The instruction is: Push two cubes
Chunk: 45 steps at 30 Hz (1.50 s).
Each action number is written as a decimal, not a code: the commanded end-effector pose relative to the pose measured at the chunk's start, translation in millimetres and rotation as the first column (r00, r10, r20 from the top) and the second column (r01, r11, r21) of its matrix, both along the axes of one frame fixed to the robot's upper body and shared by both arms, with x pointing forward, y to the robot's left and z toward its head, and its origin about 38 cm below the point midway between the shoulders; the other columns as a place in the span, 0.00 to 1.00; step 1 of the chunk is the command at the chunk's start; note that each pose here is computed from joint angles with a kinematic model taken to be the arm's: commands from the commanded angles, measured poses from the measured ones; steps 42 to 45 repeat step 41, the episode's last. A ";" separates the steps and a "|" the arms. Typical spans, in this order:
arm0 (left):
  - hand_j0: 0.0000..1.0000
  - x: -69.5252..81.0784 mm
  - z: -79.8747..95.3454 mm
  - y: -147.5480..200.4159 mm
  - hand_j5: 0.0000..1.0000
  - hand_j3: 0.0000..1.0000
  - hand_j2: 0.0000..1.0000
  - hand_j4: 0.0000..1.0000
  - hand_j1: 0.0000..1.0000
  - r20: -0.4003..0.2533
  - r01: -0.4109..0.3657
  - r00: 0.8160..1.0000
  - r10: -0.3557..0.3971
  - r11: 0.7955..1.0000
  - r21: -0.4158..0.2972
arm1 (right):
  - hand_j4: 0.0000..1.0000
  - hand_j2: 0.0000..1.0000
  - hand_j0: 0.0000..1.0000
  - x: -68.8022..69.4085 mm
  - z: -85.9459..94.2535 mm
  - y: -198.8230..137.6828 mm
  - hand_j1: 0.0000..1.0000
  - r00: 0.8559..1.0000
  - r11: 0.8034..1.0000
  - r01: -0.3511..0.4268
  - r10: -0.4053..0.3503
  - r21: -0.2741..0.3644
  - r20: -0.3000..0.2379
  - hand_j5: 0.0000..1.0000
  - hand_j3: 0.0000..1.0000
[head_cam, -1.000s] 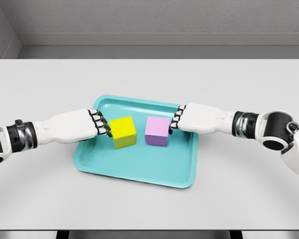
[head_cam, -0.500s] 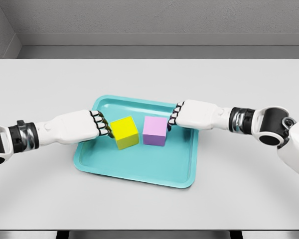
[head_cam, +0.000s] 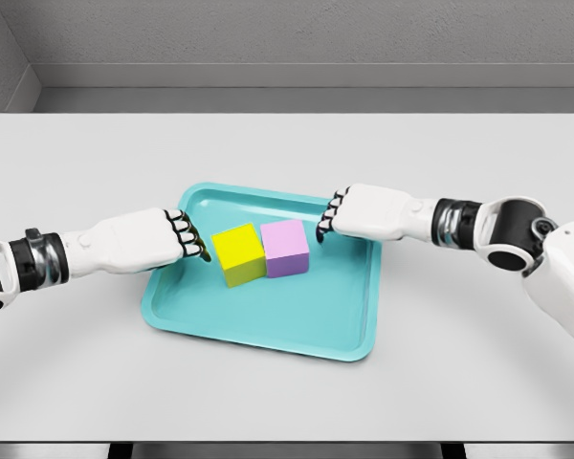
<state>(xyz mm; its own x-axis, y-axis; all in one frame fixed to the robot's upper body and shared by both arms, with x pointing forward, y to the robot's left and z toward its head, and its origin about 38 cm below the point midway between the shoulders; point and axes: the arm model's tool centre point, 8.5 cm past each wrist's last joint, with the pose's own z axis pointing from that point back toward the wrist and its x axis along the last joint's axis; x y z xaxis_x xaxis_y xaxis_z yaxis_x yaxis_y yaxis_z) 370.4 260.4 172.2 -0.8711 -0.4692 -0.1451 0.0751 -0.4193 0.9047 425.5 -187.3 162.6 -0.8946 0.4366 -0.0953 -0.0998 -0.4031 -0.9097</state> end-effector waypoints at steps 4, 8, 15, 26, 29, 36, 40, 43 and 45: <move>0.74 1.2 1.2 1.5 0.74 0.74 0.74 0.74 0.74 0.001 -0.006 1.000 0.006 1.000 -0.004 | 0.62 0.62 0.62 2.2 3.6 4.8 0.62 1.000 1.000 -0.003 0.003 0.013 0.004 0.62 0.62; 0.75 2.7 0.6 3.5 0.75 0.75 0.75 0.75 0.75 -0.002 -0.013 1.000 0.013 1.000 -0.002 | 0.62 0.62 0.62 10.8 -3.2 16.9 0.62 1.000 1.000 -0.002 0.002 0.008 -0.007 0.62 0.62; 0.77 8.3 15.5 27.3 0.77 0.77 0.77 0.77 0.77 0.031 -0.061 0.998 0.060 0.998 0.022 | 0.62 0.62 0.62 9.9 -4.0 22.3 0.62 1.000 1.000 -0.014 0.014 0.008 -0.009 0.62 0.62; 0.84 7.1 27.2 54.5 0.84 0.84 0.84 0.84 0.84 0.046 -0.098 0.994 0.095 0.992 0.076 | 0.63 0.63 0.63 21.1 10.6 -0.8 0.63 0.999 1.000 0.025 -0.025 -0.019 0.021 0.63 0.63; 0.96 5.3 36.4 69.5 0.96 0.96 0.96 0.96 0.96 0.041 -0.118 0.993 0.115 0.989 0.088 | 0.87 0.87 0.87 7.9 122.5 -67.1 0.87 0.957 0.993 0.088 -0.106 0.078 0.271 0.87 0.87; 1.00 5.8 61.1 98.4 1.00 1.00 1.00 1.00 1.00 0.060 -0.174 0.984 0.169 0.980 0.095 | 1.00 1.00 1.00 -19.6 115.1 -159.2 1.00 0.926 0.909 0.287 -0.344 0.301 0.157 1.00 1.00; 1.00 5.9 66.0 104.1 1.00 1.00 1.00 1.00 1.00 0.073 -0.190 0.980 0.184 0.977 0.094 | 1.00 1.00 1.00 -23.9 98.7 -159.4 1.00 0.930 0.906 0.301 -0.348 0.296 0.119 1.00 1.00; 1.00 5.8 63.0 107.4 1.00 1.00 1.00 1.00 1.00 0.065 -0.200 0.979 0.194 0.975 0.096 | 1.00 1.00 1.00 -24.5 96.8 -159.6 1.00 0.930 0.906 0.303 -0.348 0.294 0.114 1.00 1.00; 1.00 5.8 63.0 107.4 1.00 1.00 1.00 1.00 1.00 0.065 -0.200 0.979 0.194 0.975 0.096 | 1.00 1.00 1.00 -24.5 96.8 -159.6 1.00 0.930 0.906 0.303 -0.348 0.294 0.114 1.00 1.00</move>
